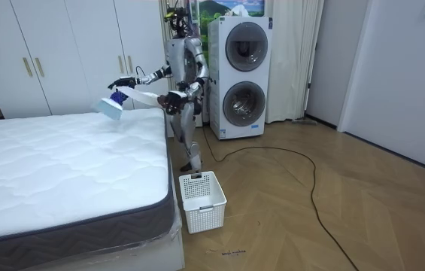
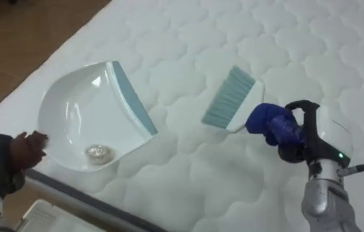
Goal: Clean bed
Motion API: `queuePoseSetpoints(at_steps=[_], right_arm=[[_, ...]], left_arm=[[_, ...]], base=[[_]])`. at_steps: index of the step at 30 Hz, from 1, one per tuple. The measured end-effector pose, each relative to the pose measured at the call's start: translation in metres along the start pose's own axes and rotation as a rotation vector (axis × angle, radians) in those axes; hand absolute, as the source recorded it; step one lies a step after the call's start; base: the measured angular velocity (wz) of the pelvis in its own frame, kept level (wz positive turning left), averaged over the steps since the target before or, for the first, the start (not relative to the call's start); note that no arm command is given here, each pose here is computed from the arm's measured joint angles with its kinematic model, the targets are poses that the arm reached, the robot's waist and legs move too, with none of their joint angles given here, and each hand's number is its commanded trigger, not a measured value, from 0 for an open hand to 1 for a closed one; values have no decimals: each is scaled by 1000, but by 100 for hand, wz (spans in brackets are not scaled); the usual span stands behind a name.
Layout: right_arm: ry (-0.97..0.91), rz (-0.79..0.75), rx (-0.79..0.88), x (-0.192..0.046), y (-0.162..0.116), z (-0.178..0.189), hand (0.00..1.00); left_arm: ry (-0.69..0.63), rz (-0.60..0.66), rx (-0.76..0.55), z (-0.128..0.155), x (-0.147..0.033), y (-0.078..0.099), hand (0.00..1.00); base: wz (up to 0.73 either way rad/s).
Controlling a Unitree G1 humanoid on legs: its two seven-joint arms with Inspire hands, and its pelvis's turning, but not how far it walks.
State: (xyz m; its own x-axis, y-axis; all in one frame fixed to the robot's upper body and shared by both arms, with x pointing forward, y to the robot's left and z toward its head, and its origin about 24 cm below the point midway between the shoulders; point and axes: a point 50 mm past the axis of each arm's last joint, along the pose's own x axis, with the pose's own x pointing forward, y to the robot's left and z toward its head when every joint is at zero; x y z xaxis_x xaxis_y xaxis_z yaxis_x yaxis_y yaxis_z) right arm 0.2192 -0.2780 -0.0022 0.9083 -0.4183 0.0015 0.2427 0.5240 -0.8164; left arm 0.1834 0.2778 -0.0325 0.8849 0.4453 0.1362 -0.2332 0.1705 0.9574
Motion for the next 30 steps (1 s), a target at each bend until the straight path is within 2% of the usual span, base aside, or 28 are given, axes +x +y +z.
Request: queuePoseSetpoints(at_steps=[7,11,14,19,30], right_arm=[[38,-48,115,-2,-2,-2,0],[78,-78,126,-5,-5,-11,0],[104,-91,196,-6,-6,-14,0],[181,-72,255,-12,2,-21,0],[216,-53,258,-16,9,-26,0]], left_arm=[[2,-76,-40,8,-3,-8,100],[-13,-107,-67,15,0,-9,100],[1,-124,-102,17,1,-10,100],[20,-160,-158,22,8,-11,100],[27,-130,-160,20,12,-5,100]], base=[[76],[108],[92],[93],[55]])
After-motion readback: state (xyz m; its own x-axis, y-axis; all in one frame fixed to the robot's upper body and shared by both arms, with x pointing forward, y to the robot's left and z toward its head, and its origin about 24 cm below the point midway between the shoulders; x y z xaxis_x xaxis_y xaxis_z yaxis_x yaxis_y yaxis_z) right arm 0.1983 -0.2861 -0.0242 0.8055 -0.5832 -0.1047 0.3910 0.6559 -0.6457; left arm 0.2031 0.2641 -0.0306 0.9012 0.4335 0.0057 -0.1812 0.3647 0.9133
